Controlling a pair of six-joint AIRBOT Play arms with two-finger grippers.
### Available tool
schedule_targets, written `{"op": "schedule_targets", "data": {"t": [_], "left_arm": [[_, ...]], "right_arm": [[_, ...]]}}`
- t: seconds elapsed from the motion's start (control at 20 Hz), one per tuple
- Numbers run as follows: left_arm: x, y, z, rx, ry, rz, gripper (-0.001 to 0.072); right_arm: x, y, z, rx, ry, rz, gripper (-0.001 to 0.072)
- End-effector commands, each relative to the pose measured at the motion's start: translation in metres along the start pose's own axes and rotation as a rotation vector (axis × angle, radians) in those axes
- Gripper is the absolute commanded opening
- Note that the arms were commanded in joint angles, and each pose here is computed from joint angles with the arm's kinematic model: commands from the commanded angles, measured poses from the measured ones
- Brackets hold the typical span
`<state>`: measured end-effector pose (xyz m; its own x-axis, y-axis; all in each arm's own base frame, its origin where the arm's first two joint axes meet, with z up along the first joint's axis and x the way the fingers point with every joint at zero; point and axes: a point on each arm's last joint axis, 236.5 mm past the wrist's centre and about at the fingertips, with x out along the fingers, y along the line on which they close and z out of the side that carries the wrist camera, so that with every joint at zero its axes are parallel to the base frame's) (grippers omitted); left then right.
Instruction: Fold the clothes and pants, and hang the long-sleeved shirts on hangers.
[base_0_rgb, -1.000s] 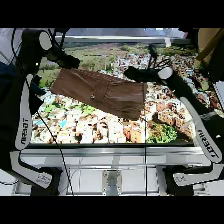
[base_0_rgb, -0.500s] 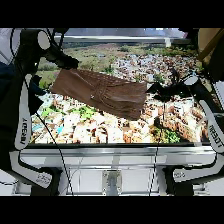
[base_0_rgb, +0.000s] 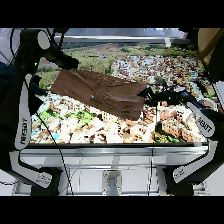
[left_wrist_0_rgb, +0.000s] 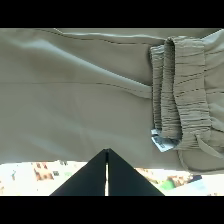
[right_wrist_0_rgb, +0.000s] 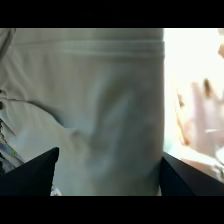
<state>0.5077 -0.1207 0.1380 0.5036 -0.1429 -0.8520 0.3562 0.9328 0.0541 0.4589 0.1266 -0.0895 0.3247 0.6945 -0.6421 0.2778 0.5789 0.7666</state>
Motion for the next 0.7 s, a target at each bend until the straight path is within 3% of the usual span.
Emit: {"op": "schedule_targets", "data": {"t": [0.0,0.1,0.15,0.2,0.35,0.65], "left_arm": [[0.000,0.001,0.000,0.000,-0.001,0.001,0.0015],[0.000,0.001,0.000,0.000,0.000,0.001,0.0015],[0.000,0.001,0.000,0.000,0.000,0.001,0.0015],[0.000,0.002,-0.001,0.000,0.001,0.005,0.0015],[-0.001,0.011,-0.012,0.010,0.049,0.036,0.0015],[-0.034,-0.006,-0.037,0.032,0.136,0.013,0.0016]], "right_arm": [[0.020,0.014,-0.018,-0.031,0.040,0.007,0.0638],[0.029,0.021,-0.029,-0.051,0.063,0.008,0.0529],[0.030,0.025,-0.032,-0.058,0.075,0.015,0.0351],[0.028,0.030,-0.036,-0.065,0.095,0.026,0.0060],[0.004,0.038,-0.044,-0.087,0.145,0.048,0.0029],[-0.105,0.017,-0.069,-0.152,0.191,-0.127,0.0029]]}}
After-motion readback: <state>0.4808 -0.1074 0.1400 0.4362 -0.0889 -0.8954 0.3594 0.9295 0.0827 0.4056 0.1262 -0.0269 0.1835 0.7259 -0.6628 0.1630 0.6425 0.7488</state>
